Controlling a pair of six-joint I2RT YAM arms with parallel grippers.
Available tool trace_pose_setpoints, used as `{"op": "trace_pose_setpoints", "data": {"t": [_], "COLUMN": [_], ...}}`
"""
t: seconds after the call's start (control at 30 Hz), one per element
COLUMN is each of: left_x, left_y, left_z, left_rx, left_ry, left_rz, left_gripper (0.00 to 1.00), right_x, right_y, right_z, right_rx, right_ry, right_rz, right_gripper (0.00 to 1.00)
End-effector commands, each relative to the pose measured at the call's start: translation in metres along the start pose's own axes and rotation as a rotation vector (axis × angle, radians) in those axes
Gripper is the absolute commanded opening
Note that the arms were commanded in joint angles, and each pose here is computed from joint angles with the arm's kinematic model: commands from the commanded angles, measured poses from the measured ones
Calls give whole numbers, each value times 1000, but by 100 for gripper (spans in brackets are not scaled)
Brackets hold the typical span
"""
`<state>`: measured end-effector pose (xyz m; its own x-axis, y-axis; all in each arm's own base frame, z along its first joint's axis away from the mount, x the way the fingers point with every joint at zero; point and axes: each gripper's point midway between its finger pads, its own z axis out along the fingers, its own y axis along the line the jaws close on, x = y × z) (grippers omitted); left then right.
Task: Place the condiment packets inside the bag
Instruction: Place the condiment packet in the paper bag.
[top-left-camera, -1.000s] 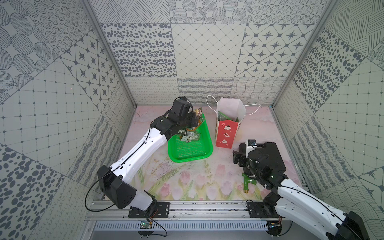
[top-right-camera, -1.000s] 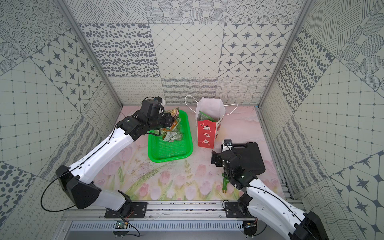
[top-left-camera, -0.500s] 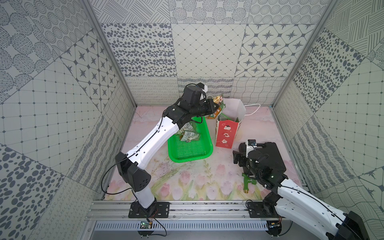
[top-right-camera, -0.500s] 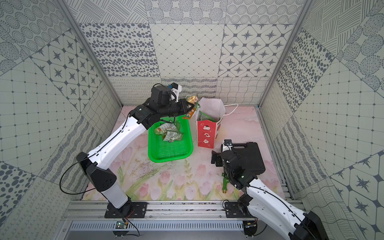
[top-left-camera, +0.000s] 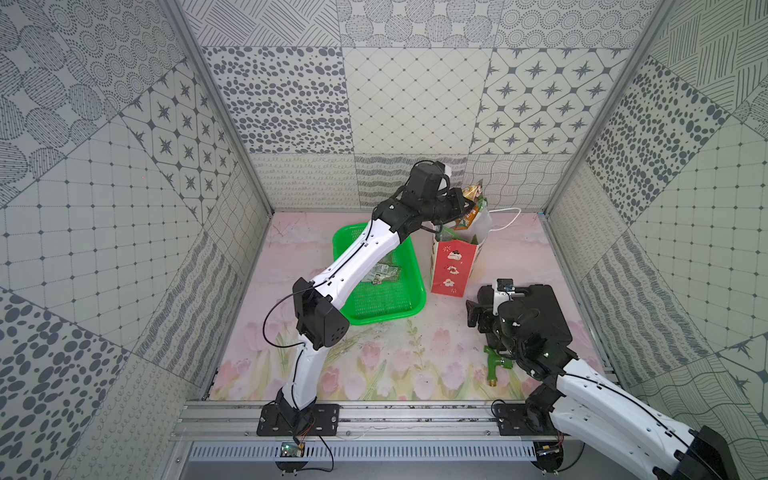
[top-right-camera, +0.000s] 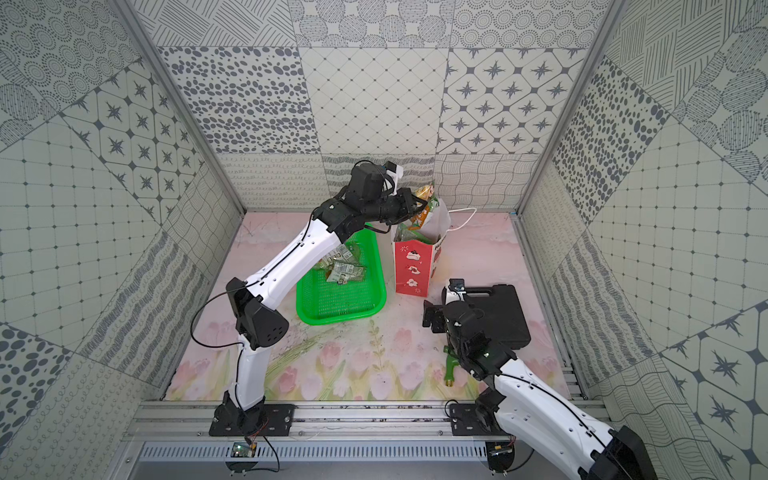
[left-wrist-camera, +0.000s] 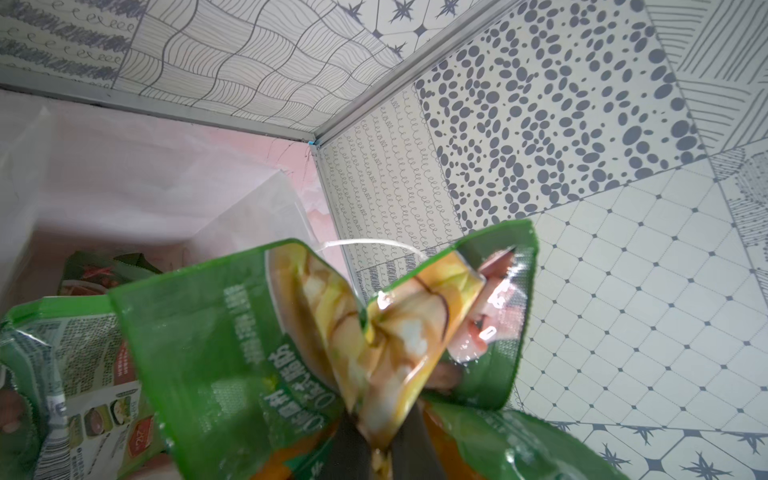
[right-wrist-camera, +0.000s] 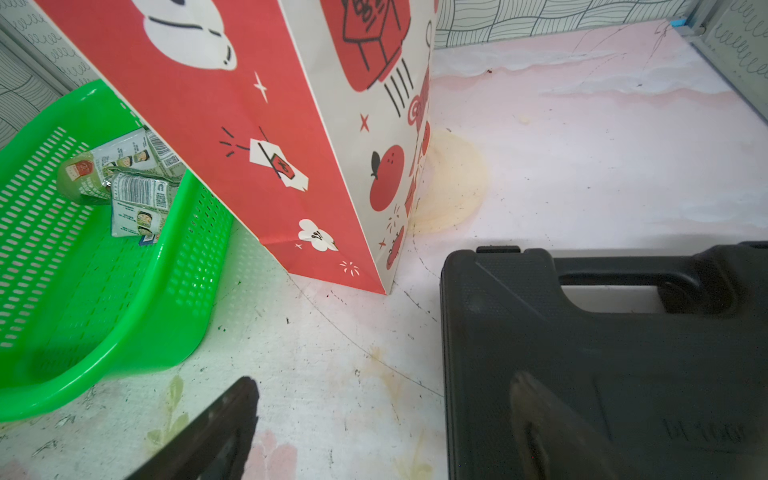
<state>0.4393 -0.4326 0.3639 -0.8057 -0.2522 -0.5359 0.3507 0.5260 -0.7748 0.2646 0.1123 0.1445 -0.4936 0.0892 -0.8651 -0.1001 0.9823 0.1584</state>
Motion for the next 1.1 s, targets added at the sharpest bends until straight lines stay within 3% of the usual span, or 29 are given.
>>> {"op": "trace_pose_setpoints", "data": {"t": [0.0, 0.23, 0.4, 0.6, 0.8, 1.07], "left_x": [24, 53, 66, 70, 68, 69], "left_y": [21, 69, 75, 70, 27, -3], "left_z": [21, 31, 26, 17, -7, -54], "left_rx": [-49, -202, -231, -230, -142, -117], "left_ry": [107, 193, 242, 265, 268, 243], "left_rz": [-60, -60, -52, -32, 39, 129], "left_gripper": [0, 0, 0, 21, 48, 68], "right_x": [-23, -23, -23, -22, -21, -20], "right_y": [5, 5, 5, 5, 6, 9], "right_z": [-6, -6, -6, -5, -4, -3], "right_rx": [-19, -17, -21, -17, -21, -34], "right_ry": [-63, -61, -61, -57, -52, -41], "right_rz": [18, 16, 17, 15, 16, 11], "right_gripper": [97, 97, 97, 97, 97, 97]}}
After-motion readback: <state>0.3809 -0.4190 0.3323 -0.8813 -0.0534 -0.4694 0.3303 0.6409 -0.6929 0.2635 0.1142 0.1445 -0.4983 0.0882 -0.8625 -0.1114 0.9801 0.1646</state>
